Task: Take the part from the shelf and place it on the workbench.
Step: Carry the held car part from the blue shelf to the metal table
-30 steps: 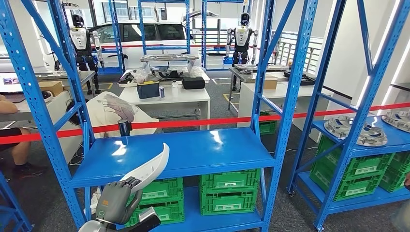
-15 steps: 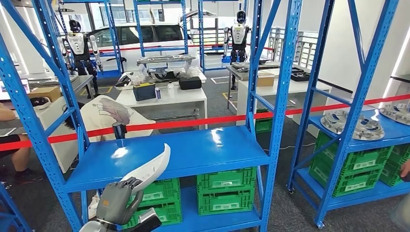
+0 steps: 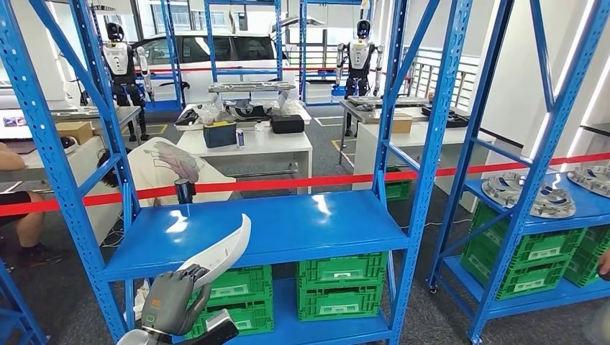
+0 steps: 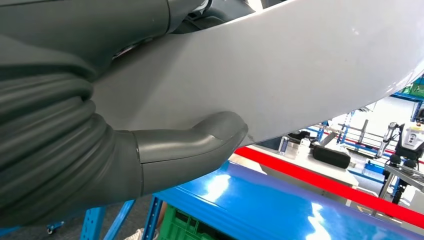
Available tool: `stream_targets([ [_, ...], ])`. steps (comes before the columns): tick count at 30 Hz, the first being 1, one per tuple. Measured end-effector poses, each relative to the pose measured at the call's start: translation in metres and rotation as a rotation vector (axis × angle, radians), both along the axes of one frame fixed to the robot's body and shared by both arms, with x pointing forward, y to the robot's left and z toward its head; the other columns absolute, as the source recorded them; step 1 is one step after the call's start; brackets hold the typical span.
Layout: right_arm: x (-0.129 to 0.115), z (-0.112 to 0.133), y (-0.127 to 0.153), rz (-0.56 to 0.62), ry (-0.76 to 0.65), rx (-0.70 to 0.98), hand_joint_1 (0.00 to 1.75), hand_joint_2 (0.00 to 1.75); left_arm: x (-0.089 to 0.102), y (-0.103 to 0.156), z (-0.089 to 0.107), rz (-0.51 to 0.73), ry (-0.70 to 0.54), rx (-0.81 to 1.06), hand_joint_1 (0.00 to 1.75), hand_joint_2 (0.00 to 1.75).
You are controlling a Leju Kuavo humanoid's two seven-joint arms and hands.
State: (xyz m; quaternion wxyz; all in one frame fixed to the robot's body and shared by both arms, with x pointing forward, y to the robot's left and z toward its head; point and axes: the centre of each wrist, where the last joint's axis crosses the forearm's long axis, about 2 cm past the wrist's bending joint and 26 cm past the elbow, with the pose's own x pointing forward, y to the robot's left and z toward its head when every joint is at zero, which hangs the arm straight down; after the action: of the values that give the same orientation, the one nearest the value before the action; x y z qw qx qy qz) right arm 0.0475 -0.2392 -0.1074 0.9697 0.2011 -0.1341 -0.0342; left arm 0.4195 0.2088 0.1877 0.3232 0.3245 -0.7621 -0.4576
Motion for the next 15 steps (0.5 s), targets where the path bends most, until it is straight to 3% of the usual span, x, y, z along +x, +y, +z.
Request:
stream_targets([
  [15, 0.0001, 0.0000, -0.0002, 0.000, -0.001, 0.000, 0.00, 0.00, 0.0001, -0.0001, 0.0002, 0.000, 0.000, 0.000, 1.75, 1.75],
])
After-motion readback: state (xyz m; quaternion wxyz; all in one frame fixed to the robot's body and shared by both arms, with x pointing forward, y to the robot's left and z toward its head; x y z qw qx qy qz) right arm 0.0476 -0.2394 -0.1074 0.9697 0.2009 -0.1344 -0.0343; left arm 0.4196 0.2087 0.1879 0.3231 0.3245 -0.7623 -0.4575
